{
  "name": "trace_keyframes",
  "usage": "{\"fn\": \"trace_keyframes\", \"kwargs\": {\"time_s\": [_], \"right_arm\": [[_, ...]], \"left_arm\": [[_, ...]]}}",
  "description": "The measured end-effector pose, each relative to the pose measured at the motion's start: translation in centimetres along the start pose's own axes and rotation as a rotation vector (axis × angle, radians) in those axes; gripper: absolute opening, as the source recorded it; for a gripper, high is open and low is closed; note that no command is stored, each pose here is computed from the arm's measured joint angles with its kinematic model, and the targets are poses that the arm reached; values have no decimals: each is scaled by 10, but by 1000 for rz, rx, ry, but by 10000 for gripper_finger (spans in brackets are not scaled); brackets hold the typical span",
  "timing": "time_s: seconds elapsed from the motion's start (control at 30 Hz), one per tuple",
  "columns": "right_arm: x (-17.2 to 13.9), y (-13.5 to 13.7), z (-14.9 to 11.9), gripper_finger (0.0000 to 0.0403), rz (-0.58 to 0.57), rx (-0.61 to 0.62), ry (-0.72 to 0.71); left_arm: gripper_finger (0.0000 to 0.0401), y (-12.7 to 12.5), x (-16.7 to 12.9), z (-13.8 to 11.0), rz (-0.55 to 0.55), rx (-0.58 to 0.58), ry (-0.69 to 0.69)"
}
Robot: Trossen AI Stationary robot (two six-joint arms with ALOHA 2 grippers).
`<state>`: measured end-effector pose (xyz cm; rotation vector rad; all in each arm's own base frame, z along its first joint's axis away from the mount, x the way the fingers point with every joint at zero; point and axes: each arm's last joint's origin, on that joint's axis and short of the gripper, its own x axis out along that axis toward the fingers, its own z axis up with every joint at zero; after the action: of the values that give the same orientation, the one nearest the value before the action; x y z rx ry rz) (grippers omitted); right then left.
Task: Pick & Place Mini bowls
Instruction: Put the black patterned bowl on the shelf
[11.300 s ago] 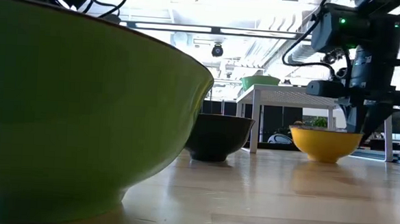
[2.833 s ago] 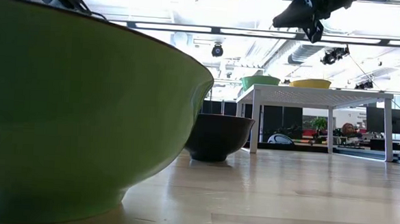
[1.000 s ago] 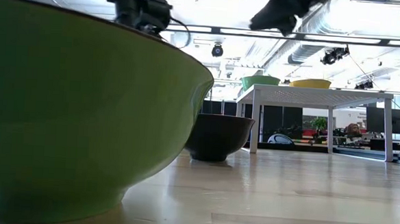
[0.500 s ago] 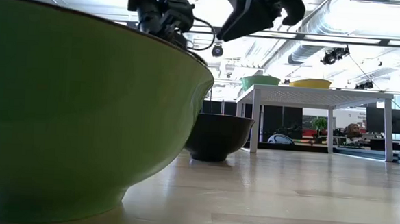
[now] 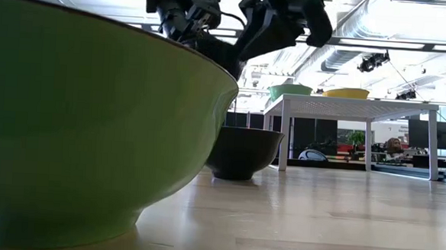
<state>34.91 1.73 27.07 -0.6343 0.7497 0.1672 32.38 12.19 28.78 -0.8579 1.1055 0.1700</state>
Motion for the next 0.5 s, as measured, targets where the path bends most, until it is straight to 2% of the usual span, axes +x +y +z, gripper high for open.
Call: {"fn": "trace_keyframes", "kwargs": {"time_s": [0.27, 0.37, 0.5], "right_arm": [[4, 1, 0, 118, 7, -16, -5], [4, 0, 1, 93, 7, -19, -11], [4, 1, 1, 38, 29, -19, -27]], "left_arm": [[2, -3, 0, 3, -56, 13, -15], [2, -4, 0, 4, -79, 22, -23], [2, -5, 0, 6, -95, 24, -35]]}}
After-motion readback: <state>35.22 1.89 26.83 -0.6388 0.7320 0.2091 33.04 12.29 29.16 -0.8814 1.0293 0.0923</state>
